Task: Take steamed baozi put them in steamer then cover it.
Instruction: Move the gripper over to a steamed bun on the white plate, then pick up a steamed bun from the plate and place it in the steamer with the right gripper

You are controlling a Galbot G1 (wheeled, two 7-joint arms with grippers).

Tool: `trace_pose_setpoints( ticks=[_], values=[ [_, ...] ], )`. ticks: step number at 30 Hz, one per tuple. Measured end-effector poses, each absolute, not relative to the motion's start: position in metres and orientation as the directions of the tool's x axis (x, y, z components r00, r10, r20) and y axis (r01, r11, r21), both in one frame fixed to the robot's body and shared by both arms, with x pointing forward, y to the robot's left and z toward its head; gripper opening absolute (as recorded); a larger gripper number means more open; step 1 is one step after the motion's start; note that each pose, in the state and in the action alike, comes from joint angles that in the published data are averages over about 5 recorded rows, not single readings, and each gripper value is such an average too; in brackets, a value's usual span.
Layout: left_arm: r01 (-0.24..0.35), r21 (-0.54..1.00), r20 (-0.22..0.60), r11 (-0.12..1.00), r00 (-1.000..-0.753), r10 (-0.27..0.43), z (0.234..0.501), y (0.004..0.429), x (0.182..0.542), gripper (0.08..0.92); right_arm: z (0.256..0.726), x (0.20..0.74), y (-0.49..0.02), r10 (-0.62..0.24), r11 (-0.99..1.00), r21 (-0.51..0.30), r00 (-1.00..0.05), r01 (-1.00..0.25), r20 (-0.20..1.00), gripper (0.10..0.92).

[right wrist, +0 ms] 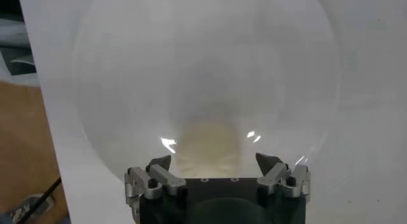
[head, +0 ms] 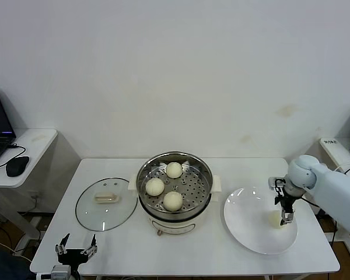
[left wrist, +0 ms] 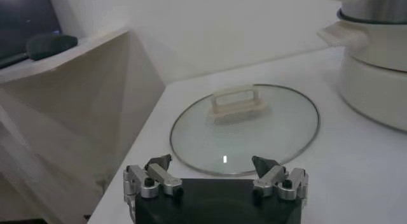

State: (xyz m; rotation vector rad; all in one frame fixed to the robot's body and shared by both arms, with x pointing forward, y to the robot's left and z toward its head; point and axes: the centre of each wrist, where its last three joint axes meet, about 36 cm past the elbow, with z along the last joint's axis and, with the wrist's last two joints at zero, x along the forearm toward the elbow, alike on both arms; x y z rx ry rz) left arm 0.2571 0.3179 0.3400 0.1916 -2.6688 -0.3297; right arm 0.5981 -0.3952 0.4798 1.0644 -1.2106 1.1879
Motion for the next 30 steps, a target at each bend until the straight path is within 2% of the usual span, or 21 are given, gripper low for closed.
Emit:
trace_pose_setpoints(
  ticks=[16,19,24,30],
  values=[
    [-0.079,0.260,0.421,0.962,-0.888,-0.186,0.336,0.315,0.255,0.823,0.464,0.594,-0.402,0.106,0.095,-0.024,-0.014,-0.995,0.994,0.822],
    [-0.078,0.261,0.422,0.962,-0.887,-0.187,0.336,0.315,0.255,0.823,0.463,0.594,-0.401,0.102,0.097,-0.028,-0.018,-0.995,0.995,0.786],
    [-0.080,0.259,0.421,0.962,-0.888,-0.187,0.336,0.315,0.255,0.823,0.460,0.593,-0.400,0.099,0.096,-0.027,-0.018,-0.995,0.995,0.659],
    [-0.080,0.258,0.422,0.963,-0.887,-0.187,0.335,0.314,0.255,0.823,0.460,0.591,-0.402,0.098,0.098,-0.028,-0.018,-0.995,0.995,0.613]
  ],
)
